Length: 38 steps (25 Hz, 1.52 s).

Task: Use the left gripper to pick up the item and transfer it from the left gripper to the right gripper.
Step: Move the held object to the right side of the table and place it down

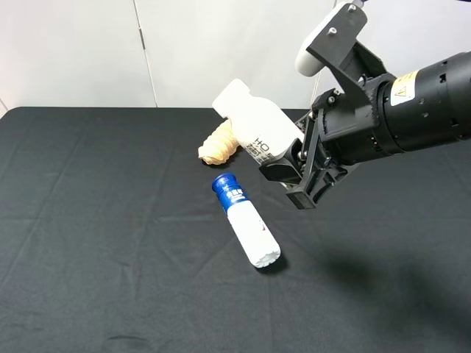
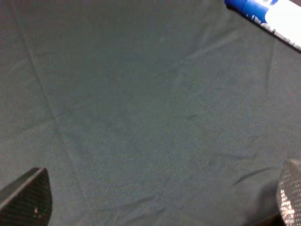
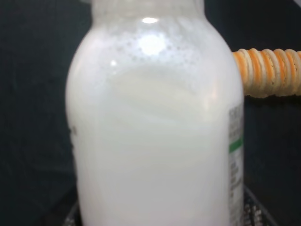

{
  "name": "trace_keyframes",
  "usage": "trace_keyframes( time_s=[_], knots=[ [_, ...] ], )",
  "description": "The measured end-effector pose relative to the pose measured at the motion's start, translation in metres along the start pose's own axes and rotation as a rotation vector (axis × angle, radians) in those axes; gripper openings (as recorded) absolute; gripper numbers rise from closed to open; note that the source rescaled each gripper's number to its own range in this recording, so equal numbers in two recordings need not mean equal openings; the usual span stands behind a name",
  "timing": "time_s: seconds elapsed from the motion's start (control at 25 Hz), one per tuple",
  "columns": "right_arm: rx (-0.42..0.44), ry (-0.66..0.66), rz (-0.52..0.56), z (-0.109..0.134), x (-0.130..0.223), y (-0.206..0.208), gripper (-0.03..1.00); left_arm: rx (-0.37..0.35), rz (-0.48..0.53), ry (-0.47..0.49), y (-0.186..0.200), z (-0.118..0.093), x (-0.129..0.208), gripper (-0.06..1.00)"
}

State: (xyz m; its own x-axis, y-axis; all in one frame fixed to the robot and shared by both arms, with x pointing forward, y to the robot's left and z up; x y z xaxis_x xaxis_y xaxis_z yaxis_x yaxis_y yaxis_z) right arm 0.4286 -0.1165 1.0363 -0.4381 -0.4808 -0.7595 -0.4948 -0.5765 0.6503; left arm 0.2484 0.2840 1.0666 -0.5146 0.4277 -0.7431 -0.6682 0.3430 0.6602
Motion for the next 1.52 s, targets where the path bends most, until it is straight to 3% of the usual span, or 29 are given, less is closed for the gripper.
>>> trace_keyframes(
  time_s=[0.32,1.04,1.52],
  knots=[
    [0.0,-0.002,0.001,0.0,0.0,0.0,0.11,-0.009,-0.048,-0.002,-0.012,-0.009,0.038,0.9],
    [-0.004,-0.036,0.005,0.0,0.001,0.0,0.11,-0.041,-0.086,0.001,-0.02,-0.005,0.036,0.9],
    [-0.009,-0.123,0.023,0.001,0.003,0.0,0.11,-0.24,-0.056,0.161,-0.022,-0.003,0.035,0.9]
  ],
)
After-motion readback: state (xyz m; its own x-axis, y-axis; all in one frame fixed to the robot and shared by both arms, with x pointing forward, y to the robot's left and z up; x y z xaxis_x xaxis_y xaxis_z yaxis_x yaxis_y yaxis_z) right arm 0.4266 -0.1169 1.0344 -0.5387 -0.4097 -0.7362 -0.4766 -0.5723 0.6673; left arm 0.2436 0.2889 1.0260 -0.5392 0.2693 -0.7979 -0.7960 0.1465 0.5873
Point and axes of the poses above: a point on each arm's last joint axis where the gripper is mounted, y pointing back along that axis away from the gripper, z along the wrist's bending axis when the last joint is at zero, x = y × z, the point moved 2 cm from there along -y, pointing out along that axis toward the gripper, and after that the axes turned 10 degrees about -y, right-handed, at the moved point
